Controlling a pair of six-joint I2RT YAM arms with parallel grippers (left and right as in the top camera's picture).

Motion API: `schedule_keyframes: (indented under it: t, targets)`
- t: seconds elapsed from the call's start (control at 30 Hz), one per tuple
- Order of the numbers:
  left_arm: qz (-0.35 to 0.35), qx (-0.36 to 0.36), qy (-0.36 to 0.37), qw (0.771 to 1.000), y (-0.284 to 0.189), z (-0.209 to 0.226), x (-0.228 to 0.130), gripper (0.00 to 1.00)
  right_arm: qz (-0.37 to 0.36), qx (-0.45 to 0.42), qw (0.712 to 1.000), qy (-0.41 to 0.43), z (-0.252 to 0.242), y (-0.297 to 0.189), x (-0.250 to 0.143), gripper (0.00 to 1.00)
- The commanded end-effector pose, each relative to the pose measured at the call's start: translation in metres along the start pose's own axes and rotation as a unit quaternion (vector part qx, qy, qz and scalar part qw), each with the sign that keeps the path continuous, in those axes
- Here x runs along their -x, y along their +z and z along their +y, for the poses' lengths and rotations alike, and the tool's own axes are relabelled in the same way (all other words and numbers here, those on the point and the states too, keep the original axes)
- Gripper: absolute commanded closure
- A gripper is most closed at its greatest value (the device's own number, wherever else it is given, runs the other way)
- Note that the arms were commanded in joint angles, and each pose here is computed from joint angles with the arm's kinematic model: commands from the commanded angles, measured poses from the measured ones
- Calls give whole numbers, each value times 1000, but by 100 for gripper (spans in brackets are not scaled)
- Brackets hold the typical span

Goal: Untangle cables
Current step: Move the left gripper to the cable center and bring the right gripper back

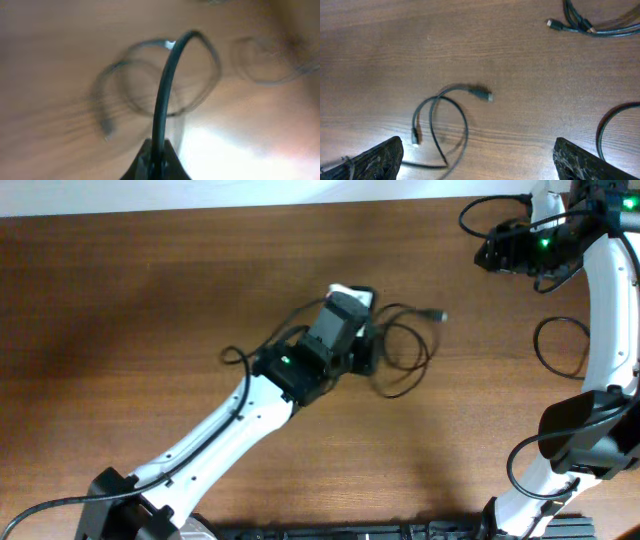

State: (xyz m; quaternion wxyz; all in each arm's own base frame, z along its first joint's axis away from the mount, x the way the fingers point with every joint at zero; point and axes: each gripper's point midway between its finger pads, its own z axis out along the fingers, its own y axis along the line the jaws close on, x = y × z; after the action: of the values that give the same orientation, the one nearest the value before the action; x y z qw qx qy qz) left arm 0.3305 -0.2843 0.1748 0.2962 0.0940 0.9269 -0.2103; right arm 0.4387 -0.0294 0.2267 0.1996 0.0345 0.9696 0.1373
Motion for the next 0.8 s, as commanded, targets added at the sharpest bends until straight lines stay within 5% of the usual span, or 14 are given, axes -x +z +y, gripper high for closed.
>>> schedule_keyframes:
  t: [0.0,0.17,0.23,0.3,0.33,0.57,0.63,0.77]
  targets:
    - [-36,189,-4,981,-6,84,14,97,1,15,1000,-11,13,-8,-3,6]
    - [-3,245,-58,968,22,136,2,83,33,31,998,-38,46,2,-17,6]
    - [6,260,-96,961,31,153,-3,53,57,40,996,-57,65,15,-29,5]
    - [7,265,-100,959,31,159,-3,11,90,47,992,-68,78,31,-48,5]
    - [3,263,-102,959,31,159,-1,2,112,49,991,-61,84,42,-61,5]
    - [1,136,-117,984,50,115,11,1,192,51,976,-88,104,123,-136,5]
    - [2,130,-118,984,51,113,12,1,171,8,984,-38,84,155,-144,23]
    - [15,116,-119,986,52,107,7,1,125,9,992,-27,74,192,-151,31]
